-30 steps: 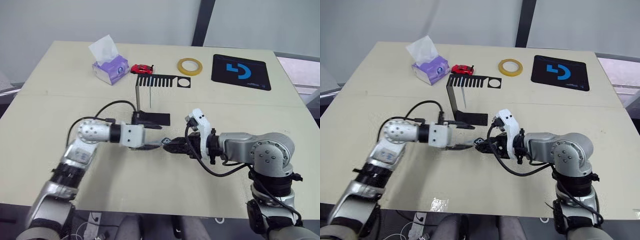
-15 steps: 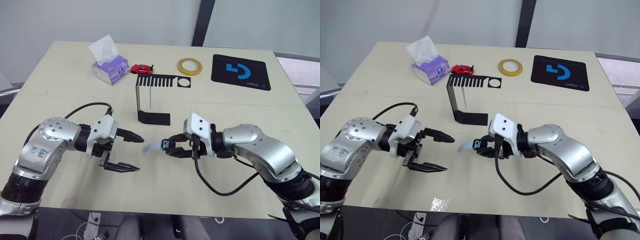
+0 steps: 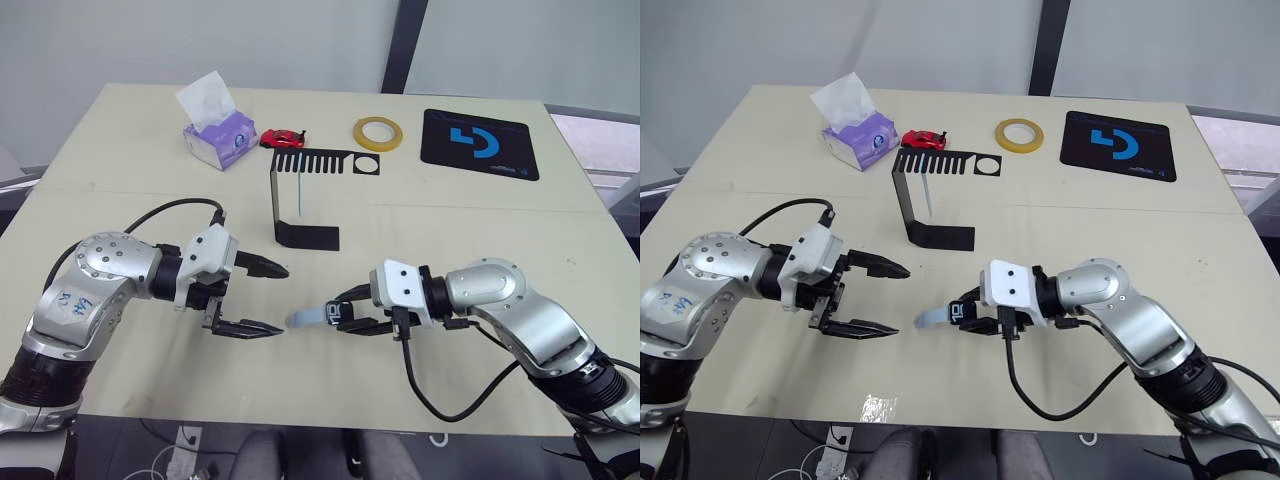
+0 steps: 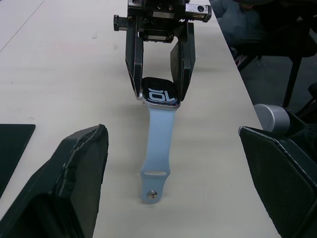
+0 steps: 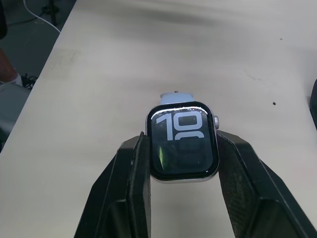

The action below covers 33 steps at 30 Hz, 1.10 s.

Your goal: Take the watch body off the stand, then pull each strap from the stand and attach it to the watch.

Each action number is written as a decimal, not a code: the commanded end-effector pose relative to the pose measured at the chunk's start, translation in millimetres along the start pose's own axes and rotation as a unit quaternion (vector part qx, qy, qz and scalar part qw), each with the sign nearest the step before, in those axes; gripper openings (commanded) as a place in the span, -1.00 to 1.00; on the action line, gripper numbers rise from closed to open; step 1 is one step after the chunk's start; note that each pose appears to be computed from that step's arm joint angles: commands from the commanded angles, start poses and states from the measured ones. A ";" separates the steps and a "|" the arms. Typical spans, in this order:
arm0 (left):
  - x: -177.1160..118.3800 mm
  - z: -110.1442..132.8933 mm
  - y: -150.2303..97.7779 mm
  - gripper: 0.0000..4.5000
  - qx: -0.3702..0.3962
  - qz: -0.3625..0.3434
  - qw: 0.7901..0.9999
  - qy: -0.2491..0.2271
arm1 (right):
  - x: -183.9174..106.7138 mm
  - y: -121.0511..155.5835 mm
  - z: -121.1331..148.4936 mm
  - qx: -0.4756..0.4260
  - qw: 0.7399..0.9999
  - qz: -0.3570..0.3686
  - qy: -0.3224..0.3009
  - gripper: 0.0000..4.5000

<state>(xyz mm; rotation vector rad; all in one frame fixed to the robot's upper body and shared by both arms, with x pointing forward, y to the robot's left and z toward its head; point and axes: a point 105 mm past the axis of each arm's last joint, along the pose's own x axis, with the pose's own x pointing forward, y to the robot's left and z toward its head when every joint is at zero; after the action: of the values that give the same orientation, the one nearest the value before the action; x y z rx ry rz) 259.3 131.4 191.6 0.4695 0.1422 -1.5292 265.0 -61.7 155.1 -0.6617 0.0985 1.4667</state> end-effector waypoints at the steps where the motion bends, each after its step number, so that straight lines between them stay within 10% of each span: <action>1: -3.8 0.7 -3.8 0.99 0.028 -0.001 1.000 0.013 | 1.0 0.7 9.7 -0.004 1.000 -0.012 -0.020 -0.32; 12: -30.5 -18.0 -8.8 0.99 0.010 0.005 0.998 0.067 | 32.8 -5.2 21.7 0.026 0.998 -0.015 -0.063 -0.32; 33: -51.0 -41.5 -15.7 0.99 0.007 0.010 0.993 0.118 | 45.3 3.7 -40.4 0.063 0.996 0.002 0.059 -0.32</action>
<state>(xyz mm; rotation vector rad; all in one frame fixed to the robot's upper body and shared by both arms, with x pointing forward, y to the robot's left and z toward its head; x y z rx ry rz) 249.6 188.8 164.8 0.6277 0.3167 -1.4700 278.2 -33.9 99.2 -0.6201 0.2735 1.4324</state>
